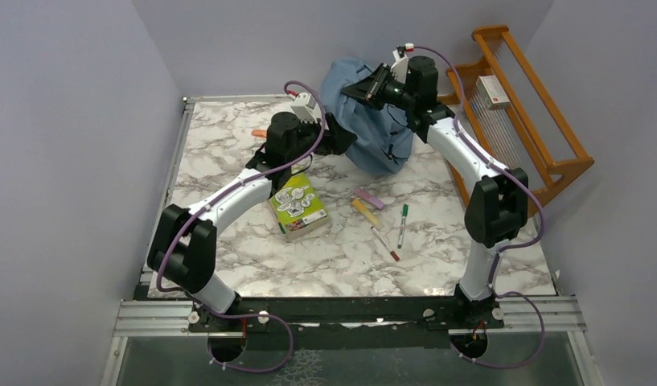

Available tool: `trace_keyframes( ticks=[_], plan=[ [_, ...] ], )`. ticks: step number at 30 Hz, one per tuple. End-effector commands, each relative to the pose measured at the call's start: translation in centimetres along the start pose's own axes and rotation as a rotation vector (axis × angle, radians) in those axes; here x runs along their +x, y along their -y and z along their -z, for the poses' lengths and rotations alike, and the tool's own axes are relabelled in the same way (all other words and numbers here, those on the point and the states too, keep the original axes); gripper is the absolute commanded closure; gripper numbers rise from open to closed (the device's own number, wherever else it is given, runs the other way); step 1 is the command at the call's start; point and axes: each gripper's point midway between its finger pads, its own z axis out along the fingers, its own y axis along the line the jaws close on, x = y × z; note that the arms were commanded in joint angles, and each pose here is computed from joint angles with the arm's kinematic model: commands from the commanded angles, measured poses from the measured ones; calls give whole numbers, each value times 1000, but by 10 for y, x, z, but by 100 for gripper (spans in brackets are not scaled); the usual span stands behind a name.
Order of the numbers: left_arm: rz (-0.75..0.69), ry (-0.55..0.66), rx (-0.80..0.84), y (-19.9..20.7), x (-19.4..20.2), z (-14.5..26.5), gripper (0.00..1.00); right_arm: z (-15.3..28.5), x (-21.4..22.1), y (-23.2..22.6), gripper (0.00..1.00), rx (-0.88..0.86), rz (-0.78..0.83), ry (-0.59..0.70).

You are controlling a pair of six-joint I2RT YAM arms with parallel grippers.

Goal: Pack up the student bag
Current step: Unzip the student bag at the center of the board.

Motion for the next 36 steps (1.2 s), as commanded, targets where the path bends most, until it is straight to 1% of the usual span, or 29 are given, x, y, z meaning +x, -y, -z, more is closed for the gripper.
trace_keyframes(
  ticks=[1, 4, 6, 7, 10, 11, 14, 15, 17, 18, 21, 23, 26, 30, 33, 36],
  plan=[
    [3, -19, 75, 11, 5, -13, 23, 26, -18, -74, 99, -195, 71, 37],
    [10, -36, 86, 11, 9, -18, 27, 29, -19, -77, 99, -203, 76, 39],
    [12, -44, 97, 12, 10, -22, 34, 31, -19, -78, 99, -205, 83, 40],
    [8, -46, 102, 12, 10, -24, 39, 33, -19, -79, 99, -205, 90, 42],
    [-19, -38, 117, 15, 4, -28, 59, 36, -19, -75, 99, -186, 125, 51],
    [-30, -35, 121, 16, 2, -30, 67, 38, -20, -72, 97, -170, 141, 56],
    [-76, -25, 114, 17, -8, -32, 87, 47, -23, -61, 84, -100, 205, 85],
    [-94, -25, 105, 15, -11, -33, 92, 51, -25, -57, 79, -74, 230, 99],
    [-136, -32, 89, 11, -15, -35, 98, 63, -30, -54, 69, -22, 288, 138],
    [-159, -41, 89, 10, -17, -36, 100, 68, -32, -48, 64, 15, 312, 154],
    [-235, -76, 84, 4, -23, -40, 100, 87, -34, -34, 51, 117, 379, 193],
    [-288, -96, 76, -1, -30, -43, 100, 101, -34, -25, 45, 177, 421, 216],
    [-345, -111, 85, -7, -44, -47, 100, 123, -31, -12, 41, 259, 468, 255],
    [-361, -190, 130, -12, -51, -54, 100, 149, -20, 11, 36, 360, 518, 278],
    [-346, -230, 166, -20, -50, -55, 100, 162, -4, 30, 36, 408, 552, 247],
    [-313, -256, 182, -35, -45, -50, 100, 168, 15, 55, 35, 467, 557, 175]
  ],
)
